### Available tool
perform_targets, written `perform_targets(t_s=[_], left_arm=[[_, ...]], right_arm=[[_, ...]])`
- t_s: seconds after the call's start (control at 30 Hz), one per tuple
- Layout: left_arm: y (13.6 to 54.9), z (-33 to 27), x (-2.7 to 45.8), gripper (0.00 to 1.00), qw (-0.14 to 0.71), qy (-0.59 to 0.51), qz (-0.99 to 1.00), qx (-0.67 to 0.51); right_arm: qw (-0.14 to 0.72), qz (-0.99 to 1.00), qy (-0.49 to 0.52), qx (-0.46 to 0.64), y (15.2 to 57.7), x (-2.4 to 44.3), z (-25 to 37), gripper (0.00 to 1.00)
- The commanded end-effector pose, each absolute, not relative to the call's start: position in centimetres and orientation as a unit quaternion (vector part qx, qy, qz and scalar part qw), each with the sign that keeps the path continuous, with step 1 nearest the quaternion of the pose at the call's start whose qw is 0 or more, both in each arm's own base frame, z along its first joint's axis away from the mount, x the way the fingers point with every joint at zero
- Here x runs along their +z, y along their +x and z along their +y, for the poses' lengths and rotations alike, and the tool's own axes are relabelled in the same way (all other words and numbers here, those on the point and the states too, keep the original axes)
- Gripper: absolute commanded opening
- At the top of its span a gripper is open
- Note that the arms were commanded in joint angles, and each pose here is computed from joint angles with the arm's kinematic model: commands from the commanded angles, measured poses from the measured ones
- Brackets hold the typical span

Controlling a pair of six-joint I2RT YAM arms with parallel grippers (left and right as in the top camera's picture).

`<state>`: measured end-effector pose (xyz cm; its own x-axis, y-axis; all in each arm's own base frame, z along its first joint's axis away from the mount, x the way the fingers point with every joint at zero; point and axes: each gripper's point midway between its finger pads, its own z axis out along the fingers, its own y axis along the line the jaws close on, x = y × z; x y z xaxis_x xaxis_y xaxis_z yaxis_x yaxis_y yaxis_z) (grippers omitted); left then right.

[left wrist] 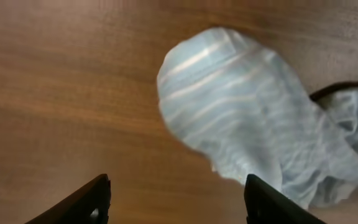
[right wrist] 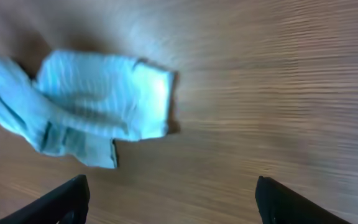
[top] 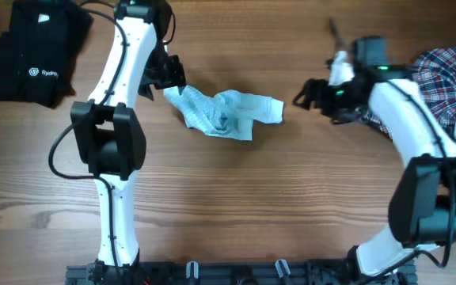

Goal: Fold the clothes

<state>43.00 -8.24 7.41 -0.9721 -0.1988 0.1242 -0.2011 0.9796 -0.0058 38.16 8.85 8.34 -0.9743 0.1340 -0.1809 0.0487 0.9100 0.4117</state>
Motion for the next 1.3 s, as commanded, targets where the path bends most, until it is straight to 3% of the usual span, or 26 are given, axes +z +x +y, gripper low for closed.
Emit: perform_targets(t_s=[0.0, 0.13, 0.5, 0.7, 0.73, 0.83, 0.97, 1.1, 1.27], left_arm=[[43.6, -8.1, 7.5, 0.68, 0.04, 0.102, -0.994, 0.014], [43.6, -7.8, 6.9, 0.66, 0.043, 0.105, -0.993, 0.014], [42.9, -9.6, 4.7, 0.48, 0.066, 0.106, -0.99, 0.065], [43.6, -11.9, 4.1, 0.49, 0.06, 0.104, -0.984, 0.131], [43.7, -12.4, 4.3, 0.43, 0.06, 0.103, -0.982, 0.147], [44.0, -13.4, 4.5, 0.08, 0.058, 0.101, -0.978, 0.174], [44.0, -14.0, 5.1, 0.04, 0.06, 0.1, -0.974, 0.193], [44.7, -14.2, 8.0, 0.04, 0.026, 0.092, -0.974, 0.205], [47.3, -14.9, 19.7, 0.04, -0.125, 0.055, -0.961, 0.241]], right_arm=[[0.118, 0.985, 0.012, 0.126, 37.5, 8.5, 10.4, 0.87], [0.118, 0.989, 0.019, 0.09, 37.0, 8.2, 11.4, 0.88], [0.119, 0.988, 0.026, 0.092, 37.1, 8.2, 11.4, 0.89], [0.122, 0.988, 0.026, 0.093, 37.2, 8.2, 11.4, 0.89], [0.122, 0.988, 0.026, 0.093, 37.2, 8.2, 11.4, 0.89], [0.122, 0.988, 0.026, 0.093, 37.2, 8.2, 11.4, 0.89], [0.122, 0.988, 0.026, 0.093, 37.2, 8.2, 11.4, 0.89], [0.126, 0.987, 0.026, 0.094, 37.4, 8.3, 11.5, 0.9], [0.129, 0.987, 0.032, 0.094, 37.6, 8.3, 11.3, 0.91]])
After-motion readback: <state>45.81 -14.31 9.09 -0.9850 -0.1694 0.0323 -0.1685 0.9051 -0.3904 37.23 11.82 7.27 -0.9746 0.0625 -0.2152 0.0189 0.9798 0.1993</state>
